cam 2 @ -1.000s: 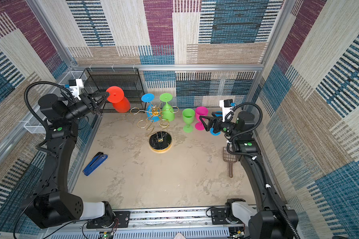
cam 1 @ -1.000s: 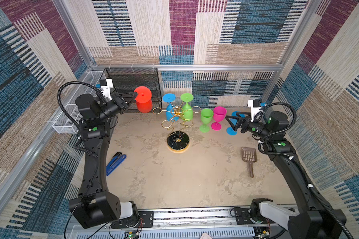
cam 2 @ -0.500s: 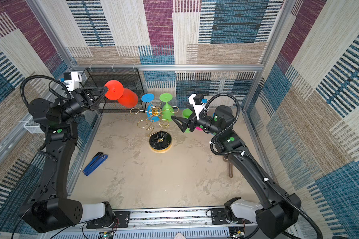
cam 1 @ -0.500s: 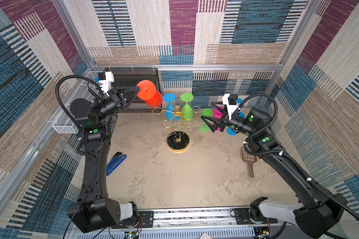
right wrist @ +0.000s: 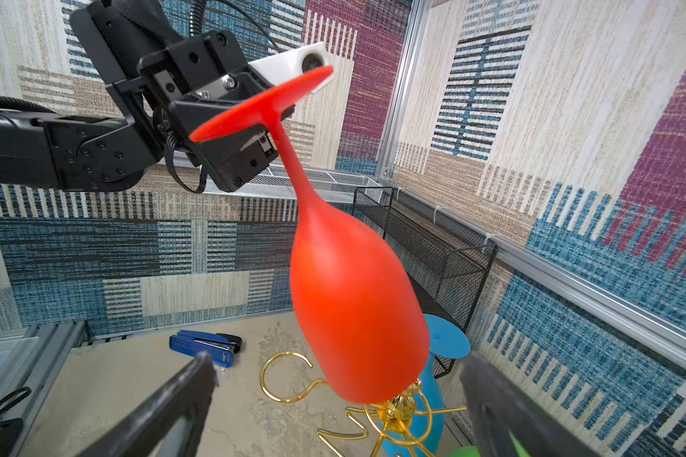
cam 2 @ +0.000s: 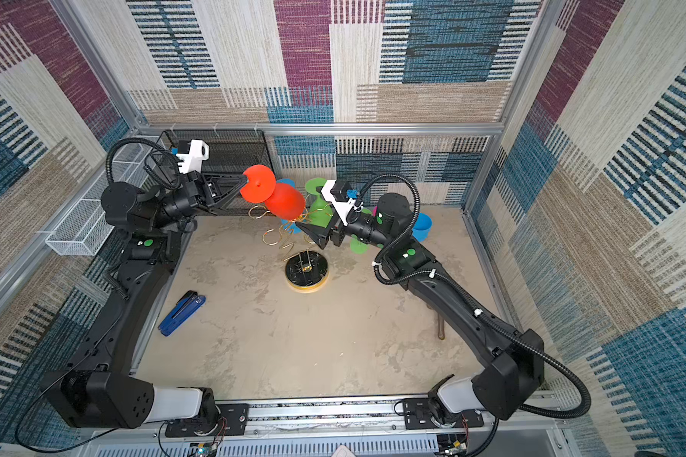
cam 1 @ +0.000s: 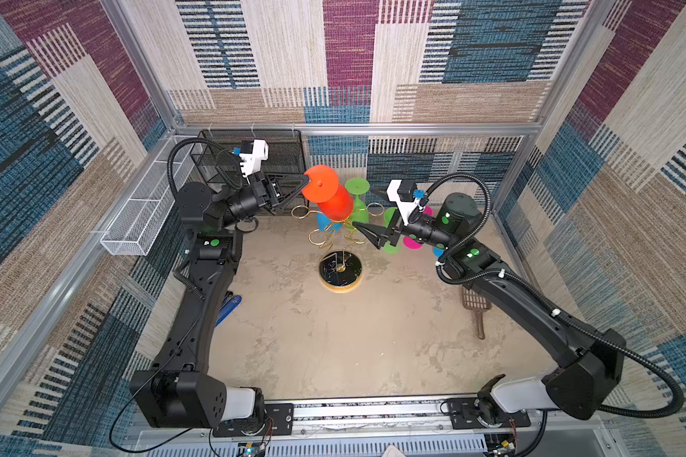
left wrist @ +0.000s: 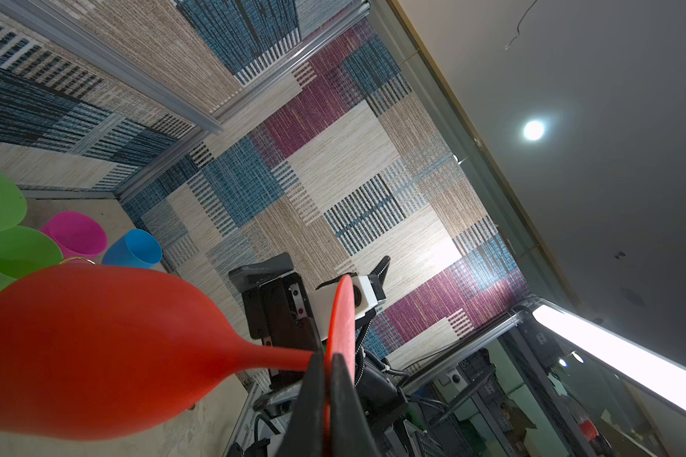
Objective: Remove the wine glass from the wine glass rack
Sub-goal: 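Raise the red glass with the left gripper while the right gripper reaches toward it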
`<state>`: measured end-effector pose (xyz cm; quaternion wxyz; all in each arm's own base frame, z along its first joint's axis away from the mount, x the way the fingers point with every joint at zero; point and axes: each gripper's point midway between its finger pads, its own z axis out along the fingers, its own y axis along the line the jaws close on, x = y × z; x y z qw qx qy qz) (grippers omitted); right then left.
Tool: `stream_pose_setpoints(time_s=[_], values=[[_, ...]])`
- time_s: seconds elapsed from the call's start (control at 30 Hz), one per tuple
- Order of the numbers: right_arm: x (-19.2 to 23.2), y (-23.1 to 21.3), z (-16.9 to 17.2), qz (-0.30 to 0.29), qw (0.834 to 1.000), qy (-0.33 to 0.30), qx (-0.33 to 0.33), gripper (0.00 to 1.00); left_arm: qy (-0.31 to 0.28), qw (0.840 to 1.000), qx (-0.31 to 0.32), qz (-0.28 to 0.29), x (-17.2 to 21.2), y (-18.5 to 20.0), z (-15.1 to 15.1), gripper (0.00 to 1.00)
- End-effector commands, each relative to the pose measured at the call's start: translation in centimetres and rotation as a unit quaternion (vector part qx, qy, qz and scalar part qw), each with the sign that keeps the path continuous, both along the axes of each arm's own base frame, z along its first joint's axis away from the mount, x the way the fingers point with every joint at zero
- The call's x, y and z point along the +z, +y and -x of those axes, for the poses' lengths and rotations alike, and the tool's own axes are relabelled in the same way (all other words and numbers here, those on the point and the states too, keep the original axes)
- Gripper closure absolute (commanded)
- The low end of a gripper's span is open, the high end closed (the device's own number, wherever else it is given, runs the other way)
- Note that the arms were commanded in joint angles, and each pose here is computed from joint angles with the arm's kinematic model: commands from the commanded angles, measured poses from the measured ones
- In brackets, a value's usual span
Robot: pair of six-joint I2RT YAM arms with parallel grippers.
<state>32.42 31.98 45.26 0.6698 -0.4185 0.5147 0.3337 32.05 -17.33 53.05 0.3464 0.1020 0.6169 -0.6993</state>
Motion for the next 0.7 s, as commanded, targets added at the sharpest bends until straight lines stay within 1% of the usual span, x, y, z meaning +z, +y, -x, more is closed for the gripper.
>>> stream_pose_setpoints(time_s=[0.0,0.27,0.57,0.67], values=[[0.8,0.5,-0.7,-0.005,1.0,-0.024,-0.007,0.01,-0.016,1.0,-0.025,0.01,1.0,-0.5,0.9,1.0],[0.3,2.1,-2.4,-0.004,1.0,-0.014,-0.005,0.01,-0.002,0.998,-0.059,0.021,0.5,-1.9,0.9,1.0],[-0.3,3.4,-4.1,-0.005,1.0,-0.001,-0.014,0.0,-0.002,0.998,-0.066,0.018,0.5,-2.3,1.3,1.0],[-0.4,3.6,-4.3,-0.004,1.0,0.003,-0.02,0.03,0.0,0.998,-0.066,0.019,0.3,-2.3,1.3,1.0]])
